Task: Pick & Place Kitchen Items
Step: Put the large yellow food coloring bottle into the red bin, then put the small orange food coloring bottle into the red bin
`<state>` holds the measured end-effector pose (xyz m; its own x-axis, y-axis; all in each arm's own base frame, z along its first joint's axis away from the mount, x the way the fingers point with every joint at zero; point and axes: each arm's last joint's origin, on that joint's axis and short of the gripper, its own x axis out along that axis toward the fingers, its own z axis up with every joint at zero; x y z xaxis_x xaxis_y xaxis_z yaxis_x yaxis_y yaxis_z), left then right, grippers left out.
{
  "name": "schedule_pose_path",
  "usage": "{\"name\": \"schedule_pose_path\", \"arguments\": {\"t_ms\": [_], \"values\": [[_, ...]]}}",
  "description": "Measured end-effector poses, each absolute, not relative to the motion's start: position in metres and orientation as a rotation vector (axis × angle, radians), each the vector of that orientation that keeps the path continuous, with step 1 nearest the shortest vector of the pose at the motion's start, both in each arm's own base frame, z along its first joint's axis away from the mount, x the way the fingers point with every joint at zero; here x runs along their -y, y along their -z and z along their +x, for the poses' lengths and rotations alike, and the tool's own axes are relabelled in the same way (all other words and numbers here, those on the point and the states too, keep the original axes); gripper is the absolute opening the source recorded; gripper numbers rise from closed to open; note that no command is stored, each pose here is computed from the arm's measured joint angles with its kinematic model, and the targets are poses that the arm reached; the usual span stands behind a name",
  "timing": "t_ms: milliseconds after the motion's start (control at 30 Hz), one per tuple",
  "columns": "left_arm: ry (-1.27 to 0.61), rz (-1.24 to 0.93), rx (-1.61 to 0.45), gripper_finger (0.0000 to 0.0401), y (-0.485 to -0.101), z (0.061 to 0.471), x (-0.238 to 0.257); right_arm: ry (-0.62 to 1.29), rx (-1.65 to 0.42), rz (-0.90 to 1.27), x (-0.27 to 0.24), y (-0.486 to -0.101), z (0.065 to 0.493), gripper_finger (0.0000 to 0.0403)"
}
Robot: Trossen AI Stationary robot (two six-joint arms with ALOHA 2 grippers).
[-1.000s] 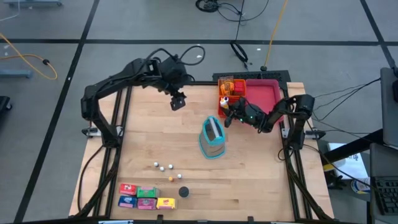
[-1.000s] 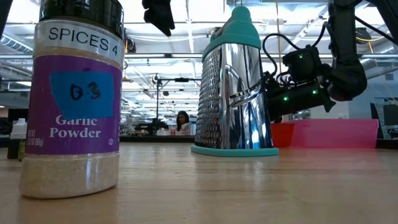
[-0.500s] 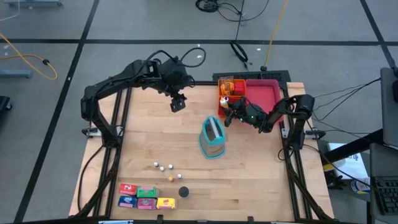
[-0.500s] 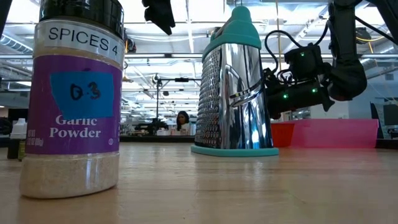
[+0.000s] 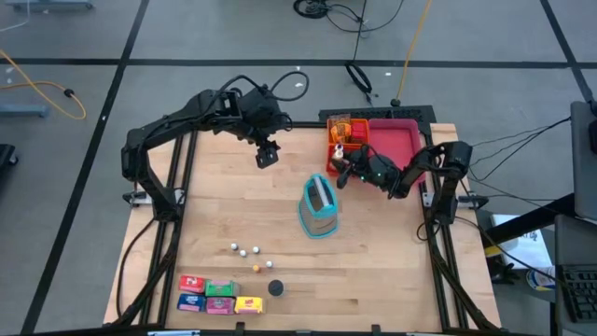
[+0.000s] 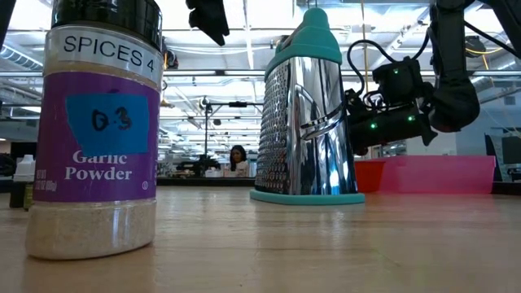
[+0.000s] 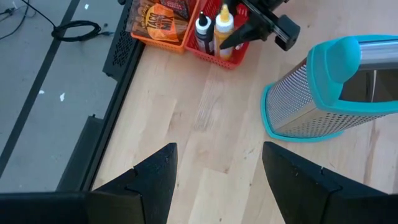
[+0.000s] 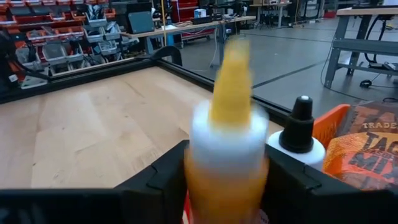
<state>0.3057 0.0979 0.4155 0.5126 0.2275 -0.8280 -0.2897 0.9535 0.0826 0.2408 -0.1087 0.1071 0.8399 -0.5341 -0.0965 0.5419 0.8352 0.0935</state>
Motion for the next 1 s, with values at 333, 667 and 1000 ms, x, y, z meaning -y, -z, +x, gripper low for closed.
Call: {"name": "schedule_pose_path", "arguments": {"t_ms": [333, 667, 1000], "values": [[-0.311, -0.076, -0.994, 0.0237, -0.415, 0.305, -0.097, 0.567, -0.055, 0.119, 0.109, -0.108, 0.241, 0.0194], [-0.278, -0.082, -1.045, 0.0237, -0.411, 0.306, -0.082, 0.560, -0.004, 0.105, 0.108, -0.119, 0.240, 0.0194], [-0.147, -0.042, -1.187, 0.0237, -0.360, 0.301, -0.040, 0.525, 0.058, 0.060, 0.088, -0.145, 0.214, 0.0196]]}}
